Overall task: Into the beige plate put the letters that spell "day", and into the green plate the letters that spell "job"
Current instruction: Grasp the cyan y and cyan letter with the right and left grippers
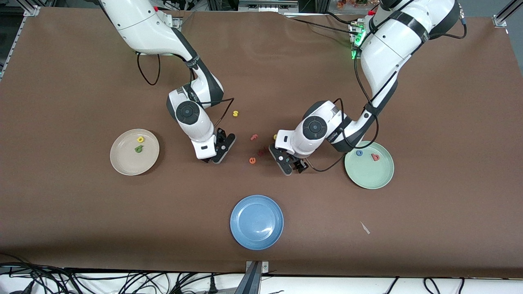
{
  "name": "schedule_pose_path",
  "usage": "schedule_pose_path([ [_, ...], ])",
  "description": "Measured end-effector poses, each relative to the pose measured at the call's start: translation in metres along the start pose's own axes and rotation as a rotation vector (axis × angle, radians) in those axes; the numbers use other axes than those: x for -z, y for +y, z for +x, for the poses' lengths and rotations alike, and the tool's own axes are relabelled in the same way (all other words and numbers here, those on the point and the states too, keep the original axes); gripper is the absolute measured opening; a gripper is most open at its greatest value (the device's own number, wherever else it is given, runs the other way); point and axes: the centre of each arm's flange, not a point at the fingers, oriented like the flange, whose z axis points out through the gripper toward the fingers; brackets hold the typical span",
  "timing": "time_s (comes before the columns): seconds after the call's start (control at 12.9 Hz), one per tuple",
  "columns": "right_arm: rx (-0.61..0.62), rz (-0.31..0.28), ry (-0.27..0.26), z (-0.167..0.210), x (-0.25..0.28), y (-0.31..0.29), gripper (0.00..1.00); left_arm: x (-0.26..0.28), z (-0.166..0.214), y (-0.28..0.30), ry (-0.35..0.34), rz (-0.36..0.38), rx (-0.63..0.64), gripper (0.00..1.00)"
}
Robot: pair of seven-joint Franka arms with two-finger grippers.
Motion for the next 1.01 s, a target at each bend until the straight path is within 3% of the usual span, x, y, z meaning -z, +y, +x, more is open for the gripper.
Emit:
schedule_pose_path([
  [0.08,0.0,-0.001,0.003,0.0009,0.0009,0.0004,0.66,-0.0013,0.0002,0.0008,0.0,0.002,-0.004,0.86],
  [0.31,0.001,-0.003,0.005,0.0019,0.0018,0.0007,0.6,0.0001,0.0041,0.0023,0.028,0.011,-0.01,0.77],
  [0.78,0.0,-0.005,0.009,0.0033,0.0035,0.0016,0.44,-0.0038,0.0051,0.0037,0.028,0.032,-0.038,0.7],
  [1.01,0.0,-0.007,0.011,0.0041,0.0046,0.0023,0.3,-0.0007,0.0098,0.007,0.034,0.043,-0.053,0.34],
])
